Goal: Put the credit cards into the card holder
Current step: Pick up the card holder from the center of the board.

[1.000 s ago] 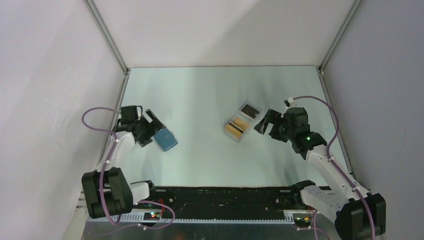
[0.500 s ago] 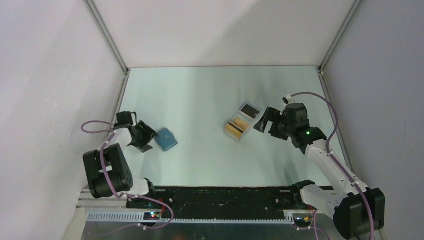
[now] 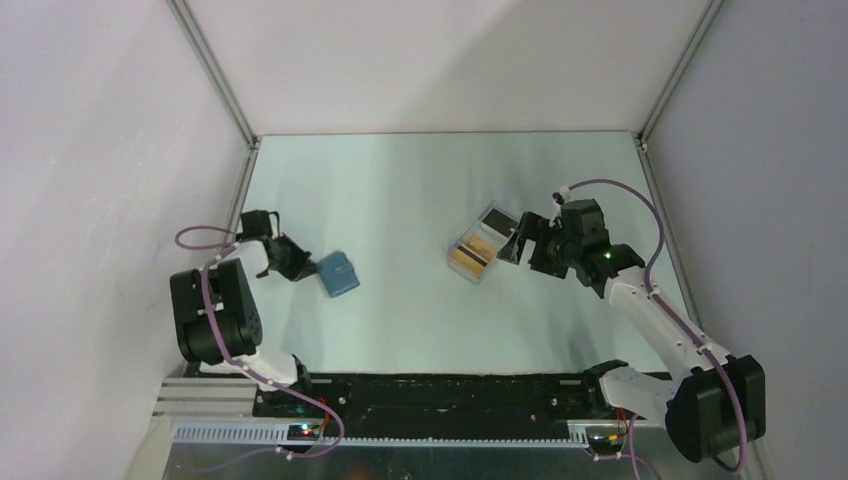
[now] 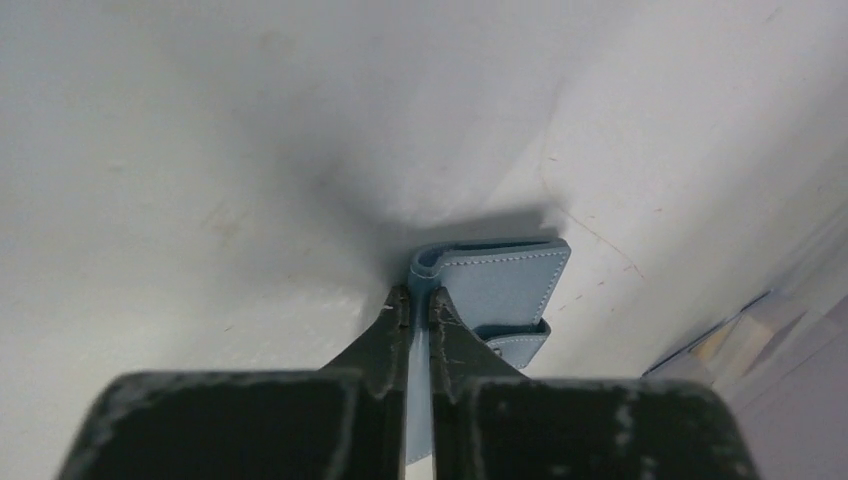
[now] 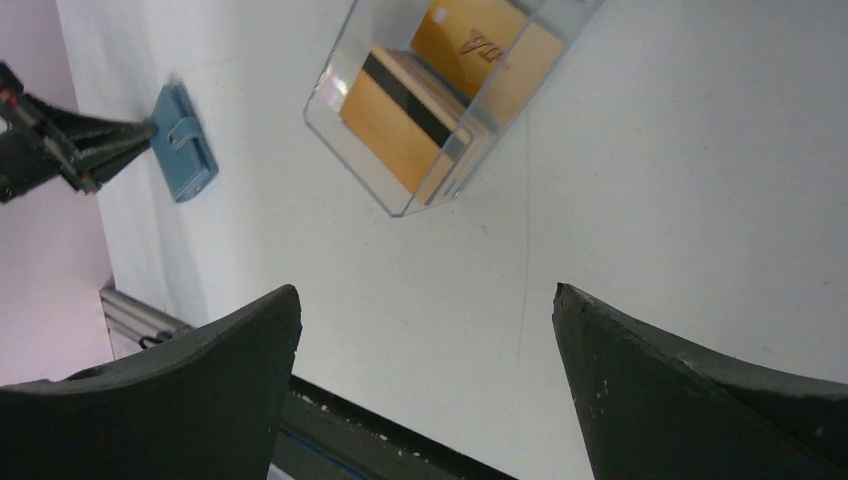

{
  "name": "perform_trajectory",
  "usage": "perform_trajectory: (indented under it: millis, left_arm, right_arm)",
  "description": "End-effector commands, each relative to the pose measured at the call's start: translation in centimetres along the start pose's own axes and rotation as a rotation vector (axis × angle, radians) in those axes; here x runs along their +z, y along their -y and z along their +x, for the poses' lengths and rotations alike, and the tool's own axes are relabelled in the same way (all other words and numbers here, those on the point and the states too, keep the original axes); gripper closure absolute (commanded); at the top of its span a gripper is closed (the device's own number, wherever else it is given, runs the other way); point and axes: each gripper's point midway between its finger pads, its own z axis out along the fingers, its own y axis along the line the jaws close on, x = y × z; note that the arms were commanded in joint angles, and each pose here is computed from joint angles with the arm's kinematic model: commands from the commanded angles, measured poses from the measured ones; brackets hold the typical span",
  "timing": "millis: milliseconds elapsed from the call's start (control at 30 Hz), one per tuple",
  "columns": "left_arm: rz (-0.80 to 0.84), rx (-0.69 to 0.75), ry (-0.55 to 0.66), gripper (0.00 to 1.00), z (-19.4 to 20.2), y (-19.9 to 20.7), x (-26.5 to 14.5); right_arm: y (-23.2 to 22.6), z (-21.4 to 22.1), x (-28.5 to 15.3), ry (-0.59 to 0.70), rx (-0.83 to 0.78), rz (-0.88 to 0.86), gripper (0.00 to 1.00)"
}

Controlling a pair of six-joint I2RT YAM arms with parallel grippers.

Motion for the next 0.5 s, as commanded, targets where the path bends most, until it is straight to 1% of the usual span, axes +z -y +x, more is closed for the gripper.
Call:
perform_trajectory:
  millis: [0,100,133,167,267,467]
  left_arm:
    - [0.024,0.132,-0.001,0.99,1.1,2.0,0.2]
    - [0.084,0.208,0.036,1.00,1.9,4.3,-1.5]
    - [0.125,0.243,0.055,1.00,2.6,5.6,-2.6]
    - [0.152,0.258,0.053,1.00,3.4,6.5,-3.2]
    - [0.260,0.303,0.101,1.00,4.7,9.1,-6.3]
    - [0.422,0.401,0.073,1.00,9.5,13.0,-10.2]
  right_arm:
    - [-2.9,-0.5,-0.6,-0.021,-0.047,-0.072,0.00]
    - [-4.5,0.1,-1.0,-0.048,-0.087,-0.119,0.00]
    - [-4.9,0.2,-1.2,-0.053,-0.102,-0.137,0.00]
    - [-5.7,0.5,-1.4,-0.065,-0.117,-0.167,0.00]
    - [-7.6,1.2,-1.9,-0.090,-0.161,-0.256,0.00]
    - [-12.1,2.9,-2.3,-0.166,-0.181,-0.454,0.00]
